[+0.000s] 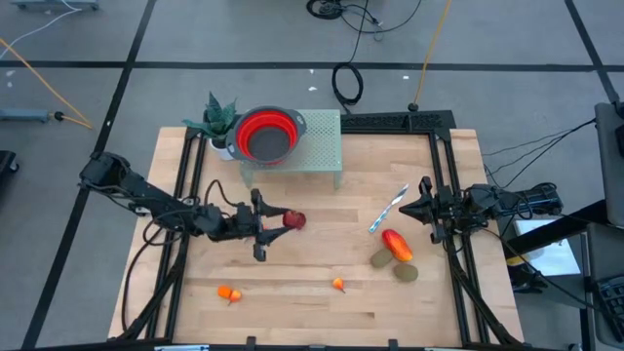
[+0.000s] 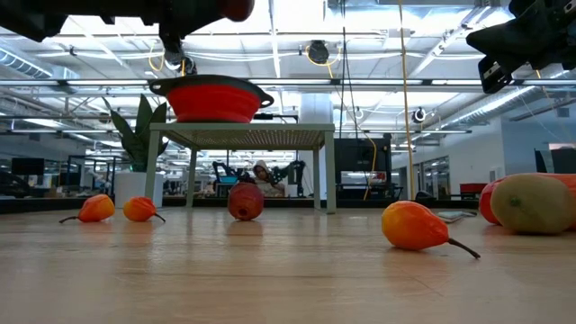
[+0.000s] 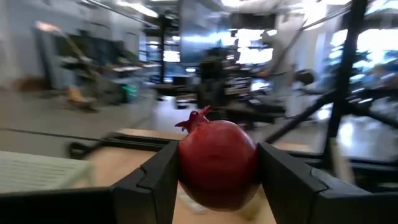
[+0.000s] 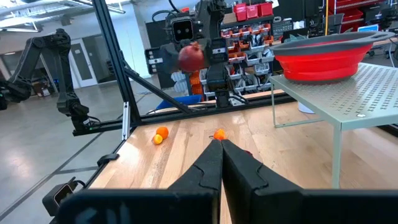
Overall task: Pick & Place Fruit
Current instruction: Put the pomegranate into the red strainer bowl on the shelf
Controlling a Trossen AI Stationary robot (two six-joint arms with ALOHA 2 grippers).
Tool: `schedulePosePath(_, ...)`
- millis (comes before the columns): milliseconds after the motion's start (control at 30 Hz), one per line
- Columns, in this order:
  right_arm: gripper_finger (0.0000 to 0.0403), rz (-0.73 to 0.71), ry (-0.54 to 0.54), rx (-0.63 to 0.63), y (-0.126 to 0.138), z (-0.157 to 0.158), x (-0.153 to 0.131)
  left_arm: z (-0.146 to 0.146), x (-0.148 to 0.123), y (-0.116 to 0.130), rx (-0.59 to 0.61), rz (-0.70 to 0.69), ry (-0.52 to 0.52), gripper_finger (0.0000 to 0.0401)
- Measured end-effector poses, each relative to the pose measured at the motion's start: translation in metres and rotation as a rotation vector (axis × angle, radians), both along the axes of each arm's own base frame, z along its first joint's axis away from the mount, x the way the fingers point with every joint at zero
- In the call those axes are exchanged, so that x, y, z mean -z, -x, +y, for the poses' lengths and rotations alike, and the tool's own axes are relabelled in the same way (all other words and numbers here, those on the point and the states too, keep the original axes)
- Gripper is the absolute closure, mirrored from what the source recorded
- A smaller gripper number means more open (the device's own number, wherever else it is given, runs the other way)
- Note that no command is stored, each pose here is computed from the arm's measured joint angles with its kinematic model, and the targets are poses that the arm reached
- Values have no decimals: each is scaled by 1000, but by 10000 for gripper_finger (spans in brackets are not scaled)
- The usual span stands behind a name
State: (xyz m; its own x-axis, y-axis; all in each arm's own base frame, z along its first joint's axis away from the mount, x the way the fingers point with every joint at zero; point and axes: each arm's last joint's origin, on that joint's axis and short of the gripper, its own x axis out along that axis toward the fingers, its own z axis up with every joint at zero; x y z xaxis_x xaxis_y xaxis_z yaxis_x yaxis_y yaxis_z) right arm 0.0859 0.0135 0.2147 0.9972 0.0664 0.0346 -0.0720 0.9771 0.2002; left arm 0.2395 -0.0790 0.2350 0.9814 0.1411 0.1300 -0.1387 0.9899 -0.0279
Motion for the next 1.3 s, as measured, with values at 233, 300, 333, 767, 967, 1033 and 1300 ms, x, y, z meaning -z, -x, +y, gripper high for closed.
schedulePosePath(233, 403, 0, 0, 1, 0, 0, 0, -3, -10, -3, -144, 29, -138, 210)
schedulePosePath(300, 403, 0, 0, 0, 0, 0, 0, -4, -17, -8, -183, 72, -197, 210)
schedulePosePath(333, 403, 0, 0, 1, 0, 0, 0, -5, -20, -10, -201, 101, -224, 210)
schedulePosePath(767, 403, 0, 0, 1, 0, 0, 0, -9, -58, -28, -317, 361, -425, 210)
schedulePosePath(967, 403, 0, 0, 1, 0, 0, 0, -11, -71, -29, -317, 363, -529, 210)
schedulePosePath(1033, 403, 0, 0, 2, 0, 0, 0, -13, -77, -30, -316, 363, -582, 210)
schedulePosePath(1300, 403, 1, -2, 75, 0, -2, 0, -18, -99, -30, -317, 371, -792, 210)
